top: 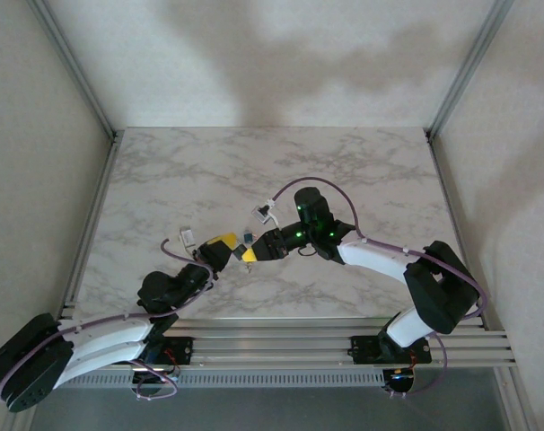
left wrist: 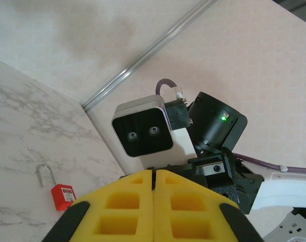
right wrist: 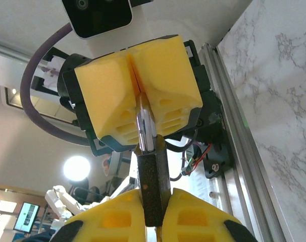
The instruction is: Lock with the key
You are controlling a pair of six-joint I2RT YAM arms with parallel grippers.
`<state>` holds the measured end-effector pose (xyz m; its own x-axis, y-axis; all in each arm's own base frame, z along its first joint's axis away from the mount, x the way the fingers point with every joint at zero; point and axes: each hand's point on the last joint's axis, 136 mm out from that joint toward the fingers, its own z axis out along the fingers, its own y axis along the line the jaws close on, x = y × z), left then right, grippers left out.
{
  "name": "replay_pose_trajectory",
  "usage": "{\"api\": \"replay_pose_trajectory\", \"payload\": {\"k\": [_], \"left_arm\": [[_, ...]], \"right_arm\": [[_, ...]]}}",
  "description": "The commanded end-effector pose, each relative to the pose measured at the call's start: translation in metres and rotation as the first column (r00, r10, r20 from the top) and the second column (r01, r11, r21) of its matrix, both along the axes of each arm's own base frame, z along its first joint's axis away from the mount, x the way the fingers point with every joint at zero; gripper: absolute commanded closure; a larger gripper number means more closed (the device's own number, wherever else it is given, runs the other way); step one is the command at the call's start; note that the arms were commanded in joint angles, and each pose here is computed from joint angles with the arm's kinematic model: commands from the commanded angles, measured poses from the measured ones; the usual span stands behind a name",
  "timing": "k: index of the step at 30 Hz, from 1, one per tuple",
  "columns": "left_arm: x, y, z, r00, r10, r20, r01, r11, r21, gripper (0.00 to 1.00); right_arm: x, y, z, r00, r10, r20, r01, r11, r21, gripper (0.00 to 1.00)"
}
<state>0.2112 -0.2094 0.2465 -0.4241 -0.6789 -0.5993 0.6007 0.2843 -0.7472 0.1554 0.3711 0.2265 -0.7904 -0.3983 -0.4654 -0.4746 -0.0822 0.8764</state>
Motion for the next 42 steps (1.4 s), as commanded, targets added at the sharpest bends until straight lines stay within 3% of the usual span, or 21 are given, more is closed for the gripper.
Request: {"api": "replay_pose_trajectory", "payload": {"k": [1,4,5,10,17,21,24,28,34,42], "left_arm": [[-0.035,-0.037,-0.041,0.972,-0.222,-0.077,0.232,0.955,0.184,1.0],[-0.029,-0.032,-0.04,0.98,-0.179,-0.082,0.192,0.961,0.2,1.0],[-0.029,-0.032,-0.039,0.982,-0.173,-0.081,0.186,0.961,0.204,0.95],[-0.027,-0.03,-0.034,0.985,-0.157,-0.071,0.169,0.961,0.217,0.5],[-0.023,-0.02,-0.025,0.993,-0.108,-0.05,0.116,0.972,0.205,0.28],[-0.015,-0.008,-0.022,0.997,-0.044,-0.064,0.055,0.983,0.174,0.27],[-0.006,0.002,-0.023,0.994,0.015,-0.106,0.001,0.99,0.143,0.16],[0.006,0.012,-0.02,0.982,0.052,-0.18,-0.038,0.996,0.078,0.14],[0.007,0.015,-0.002,0.979,-0.013,-0.202,0.001,0.998,-0.058,0.11],[-0.002,0.0,0.013,0.972,-0.142,-0.186,0.117,0.983,-0.139,0.18]], "right_arm": [[0.058,0.002,0.034,0.954,-0.25,0.168,0.23,0.965,0.13,1.0],[0.057,0.001,0.032,0.953,-0.251,0.168,0.233,0.965,0.123,1.0],[0.057,0.001,0.031,0.953,-0.25,0.169,0.232,0.965,0.121,1.0],[0.055,-0.001,0.031,0.953,-0.25,0.173,0.232,0.966,0.116,1.0],[0.053,-0.004,0.028,0.95,-0.254,0.18,0.238,0.966,0.103,1.0],[0.052,-0.005,0.026,0.95,-0.255,0.178,0.242,0.966,0.089,1.0],[0.053,-0.006,0.022,0.951,-0.256,0.173,0.249,0.966,0.063,1.0],[0.052,-0.005,0.018,0.957,-0.243,0.158,0.239,0.97,0.04,1.0],[0.049,-0.003,0.017,0.97,-0.212,0.12,0.209,0.977,0.04,1.0],[0.045,0.001,0.016,0.984,-0.167,0.068,0.164,0.985,0.053,1.0]]}}
